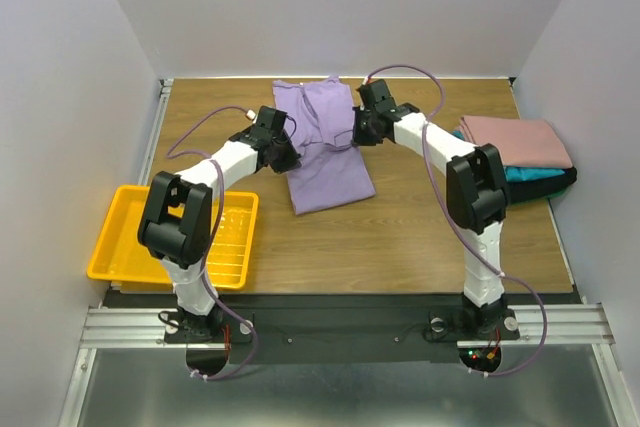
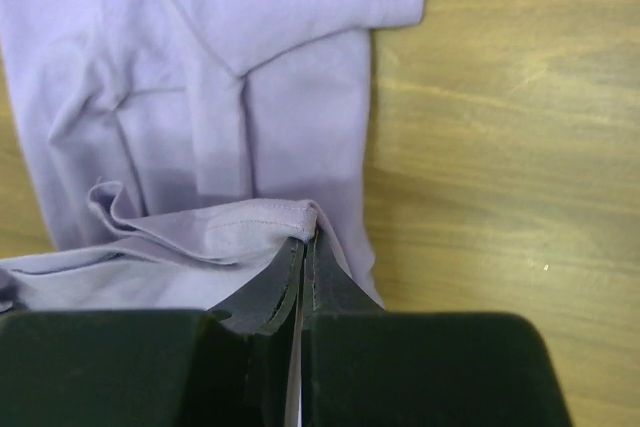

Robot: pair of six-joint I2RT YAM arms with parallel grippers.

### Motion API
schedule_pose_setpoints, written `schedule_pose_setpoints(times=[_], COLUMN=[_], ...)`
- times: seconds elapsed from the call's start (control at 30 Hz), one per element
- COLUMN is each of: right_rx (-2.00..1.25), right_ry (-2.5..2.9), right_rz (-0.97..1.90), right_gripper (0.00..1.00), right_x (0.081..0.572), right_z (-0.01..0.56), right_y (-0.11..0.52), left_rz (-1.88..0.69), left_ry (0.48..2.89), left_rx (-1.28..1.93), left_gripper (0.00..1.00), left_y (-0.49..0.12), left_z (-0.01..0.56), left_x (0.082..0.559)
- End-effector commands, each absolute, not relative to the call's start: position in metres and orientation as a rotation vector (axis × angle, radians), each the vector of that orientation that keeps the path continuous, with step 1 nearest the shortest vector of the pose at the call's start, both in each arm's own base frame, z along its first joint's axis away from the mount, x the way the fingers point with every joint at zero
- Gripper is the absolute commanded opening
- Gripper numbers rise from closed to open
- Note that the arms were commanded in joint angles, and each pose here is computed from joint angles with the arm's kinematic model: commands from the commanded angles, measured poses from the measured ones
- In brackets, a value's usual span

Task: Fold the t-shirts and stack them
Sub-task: Fold the tshirt

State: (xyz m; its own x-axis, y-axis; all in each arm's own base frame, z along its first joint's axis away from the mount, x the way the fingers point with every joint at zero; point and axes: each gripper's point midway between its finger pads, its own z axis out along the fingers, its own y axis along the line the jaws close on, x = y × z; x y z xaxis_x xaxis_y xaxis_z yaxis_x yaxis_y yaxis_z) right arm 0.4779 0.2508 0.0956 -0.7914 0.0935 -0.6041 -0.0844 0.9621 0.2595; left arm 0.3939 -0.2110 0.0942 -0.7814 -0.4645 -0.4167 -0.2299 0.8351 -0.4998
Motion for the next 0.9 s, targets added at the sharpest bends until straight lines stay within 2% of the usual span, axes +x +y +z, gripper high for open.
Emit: schedule_pose_setpoints(times=[0.0,0.17,0.23,0.27,0.3,0.33,0.37,0.4,0.47,0.57,0.7,0.87], right_rx=[0.011,-0.005,-0.014,-0.01,-0.012,-0.017,-0.021,-0.028,-0.04,-0.051,-0.111,-0.141], right_ry=[2.352,2.346,2.358,2.356,2.357,2.358,2.354,2.352,2.331,2.32,2.354,2.451], right_rz=[0.324,0.3,0.309,0.321,0.33,0.348,0.359,0.366,0.375,0.392,0.52,0.735], right_gripper=[0.0,0.01,0.11,0.19,0.31,0.49,0.56,0.64,0.74,1.0,1.0,1.0], right_x=[0.514,0.53,0.532,0.534,0.534,0.533,0.533,0.533,0.531,0.517,0.479,0.429], right_z=[0.114,0.102,0.095,0.096,0.096,0.097,0.1,0.102,0.116,0.134,0.144,0.127], right_y=[0.248,0.251,0.254,0.255,0.257,0.259,0.261,0.262,0.261,0.257,0.262,0.276], left_rz=[-0.524,-0.538,-0.482,-0.469,-0.478,-0.489,-0.499,-0.514,-0.518,-0.551,-0.656,-0.79], left_ry=[2.438,2.457,2.442,2.433,2.421,2.411,2.401,2.392,2.388,2.39,2.416,2.441], left_rx=[-0.502,-0.482,-0.525,-0.54,-0.543,-0.542,-0.535,-0.525,-0.507,-0.481,-0.398,-0.294], left_gripper=[0.0,0.0,0.0,0.12,0.3,0.46,0.7,0.8,0.98,0.98,0.99,0.98], left_y=[-0.199,-0.2,-0.194,-0.192,-0.193,-0.194,-0.195,-0.197,-0.198,-0.203,-0.223,-0.255], left_z=[0.102,0.094,0.093,0.094,0.097,0.101,0.104,0.11,0.115,0.123,0.129,0.12], left_x=[0.417,0.431,0.44,0.442,0.444,0.446,0.448,0.449,0.449,0.437,0.401,0.368])
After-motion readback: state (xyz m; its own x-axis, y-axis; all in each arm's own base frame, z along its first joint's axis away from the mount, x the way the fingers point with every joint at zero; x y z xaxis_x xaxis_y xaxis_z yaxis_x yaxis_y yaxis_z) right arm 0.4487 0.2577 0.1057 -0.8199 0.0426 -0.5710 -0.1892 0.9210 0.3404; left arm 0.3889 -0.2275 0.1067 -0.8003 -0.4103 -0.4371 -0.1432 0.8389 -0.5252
